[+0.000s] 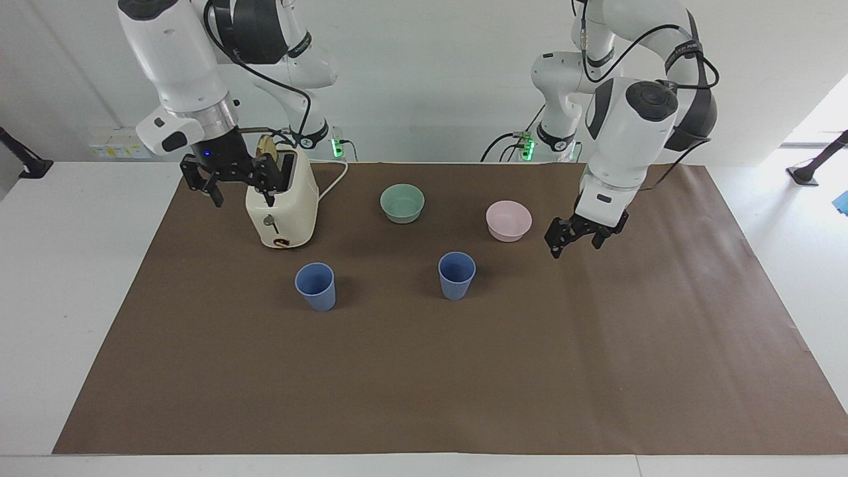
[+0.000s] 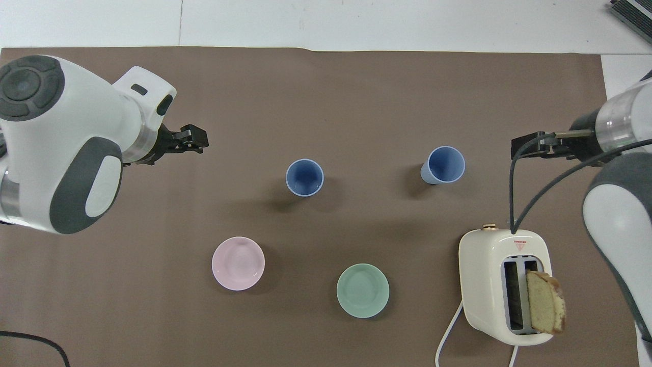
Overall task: Stack blue cups with both arms
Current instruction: 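Release the cup with the left gripper while the right gripper reaches out, then grasp the other blue cup with the right gripper while the left gripper retracts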
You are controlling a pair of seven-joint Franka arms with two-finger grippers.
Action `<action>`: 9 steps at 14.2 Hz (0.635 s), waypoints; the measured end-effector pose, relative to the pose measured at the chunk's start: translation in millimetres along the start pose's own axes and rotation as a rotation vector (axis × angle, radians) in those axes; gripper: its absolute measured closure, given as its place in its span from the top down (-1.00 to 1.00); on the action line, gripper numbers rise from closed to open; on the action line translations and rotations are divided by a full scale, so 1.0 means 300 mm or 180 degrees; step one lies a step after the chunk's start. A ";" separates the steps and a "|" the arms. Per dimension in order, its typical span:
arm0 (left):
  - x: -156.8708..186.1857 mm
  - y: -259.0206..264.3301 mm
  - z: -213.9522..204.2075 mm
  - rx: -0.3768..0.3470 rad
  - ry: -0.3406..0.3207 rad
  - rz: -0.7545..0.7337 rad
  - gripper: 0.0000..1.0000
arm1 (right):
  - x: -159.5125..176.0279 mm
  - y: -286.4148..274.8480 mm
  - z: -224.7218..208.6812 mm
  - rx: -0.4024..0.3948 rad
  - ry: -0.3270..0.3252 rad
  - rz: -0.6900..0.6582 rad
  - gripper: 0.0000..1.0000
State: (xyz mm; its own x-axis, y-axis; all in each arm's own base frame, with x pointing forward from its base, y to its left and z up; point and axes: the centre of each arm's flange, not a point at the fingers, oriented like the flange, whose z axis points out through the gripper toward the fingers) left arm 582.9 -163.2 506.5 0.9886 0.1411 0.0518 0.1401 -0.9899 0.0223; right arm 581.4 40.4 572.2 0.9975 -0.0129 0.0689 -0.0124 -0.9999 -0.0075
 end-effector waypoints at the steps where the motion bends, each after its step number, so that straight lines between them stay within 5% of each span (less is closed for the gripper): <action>1: 0.001 -0.034 -0.014 0.0022 -0.0031 0.0112 1.00 | 0.019 -0.008 0.064 0.0002 -0.0006 -0.0010 1.00; 9: -0.035 -0.253 -0.176 0.0086 -0.0155 0.0683 1.00 | 0.130 -0.115 0.504 0.0028 -0.0062 -0.0157 1.00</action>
State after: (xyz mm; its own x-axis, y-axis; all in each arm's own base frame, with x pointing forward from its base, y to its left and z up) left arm 559.2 -88.8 556.9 0.9973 -0.0731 0.0041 -0.0730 -0.9973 -0.0108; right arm 631.0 75.4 424.3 0.9981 0.0366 0.0499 0.0373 -0.9992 -0.0132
